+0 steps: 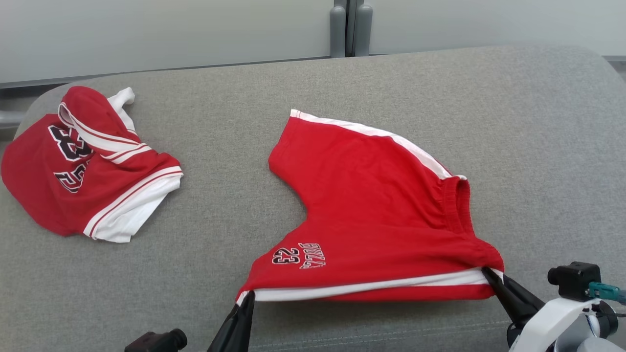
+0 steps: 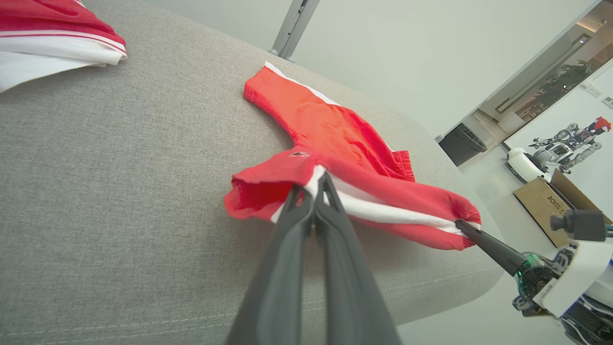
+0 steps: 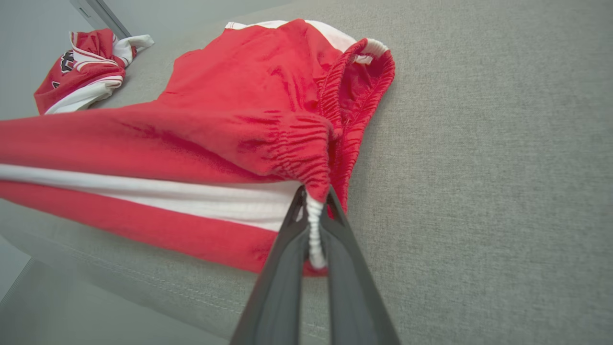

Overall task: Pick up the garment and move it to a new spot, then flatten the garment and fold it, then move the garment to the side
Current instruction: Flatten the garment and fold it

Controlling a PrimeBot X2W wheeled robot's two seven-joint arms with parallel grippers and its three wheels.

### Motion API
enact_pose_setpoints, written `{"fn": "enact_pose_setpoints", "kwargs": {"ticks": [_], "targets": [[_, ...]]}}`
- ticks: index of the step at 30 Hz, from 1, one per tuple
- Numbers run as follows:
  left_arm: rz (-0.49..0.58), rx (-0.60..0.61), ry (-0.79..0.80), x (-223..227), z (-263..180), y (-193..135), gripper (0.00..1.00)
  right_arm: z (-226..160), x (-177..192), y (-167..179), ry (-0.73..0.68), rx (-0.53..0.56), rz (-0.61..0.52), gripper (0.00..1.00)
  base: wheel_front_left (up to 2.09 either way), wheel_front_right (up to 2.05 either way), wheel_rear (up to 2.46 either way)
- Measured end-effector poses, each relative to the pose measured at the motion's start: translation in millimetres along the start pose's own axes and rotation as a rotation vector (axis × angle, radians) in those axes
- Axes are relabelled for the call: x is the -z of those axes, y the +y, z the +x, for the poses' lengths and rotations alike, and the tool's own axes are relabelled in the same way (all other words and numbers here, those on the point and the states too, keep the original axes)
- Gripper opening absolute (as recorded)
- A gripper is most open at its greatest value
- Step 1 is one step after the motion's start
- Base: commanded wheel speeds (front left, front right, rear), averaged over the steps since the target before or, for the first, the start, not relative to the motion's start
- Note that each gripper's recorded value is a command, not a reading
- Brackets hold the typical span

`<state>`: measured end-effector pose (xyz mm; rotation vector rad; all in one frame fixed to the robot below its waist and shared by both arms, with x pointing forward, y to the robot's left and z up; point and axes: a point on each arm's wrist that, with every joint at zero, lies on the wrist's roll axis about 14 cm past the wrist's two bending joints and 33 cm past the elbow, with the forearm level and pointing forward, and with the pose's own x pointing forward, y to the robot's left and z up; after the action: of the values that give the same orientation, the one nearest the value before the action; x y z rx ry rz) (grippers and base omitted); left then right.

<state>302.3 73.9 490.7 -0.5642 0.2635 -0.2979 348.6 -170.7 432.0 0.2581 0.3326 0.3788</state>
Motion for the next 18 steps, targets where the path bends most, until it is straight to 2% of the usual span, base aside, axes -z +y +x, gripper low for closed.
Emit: {"fn": "enact_pose_setpoints", "kwargs": {"ticks": [10,18], "targets": [[0.01,-0.022,0.016,1,-19,3,0.0,-25,6,21,0.062,-0.011,-0.006,0.0,0.0,0.0,0.0],[0.032,0.017,0.032,0,-8,-1,0.0,-23,-5,34,0.032,-0.005,0.022,0.0,0.0,0.0,0.0]]}}
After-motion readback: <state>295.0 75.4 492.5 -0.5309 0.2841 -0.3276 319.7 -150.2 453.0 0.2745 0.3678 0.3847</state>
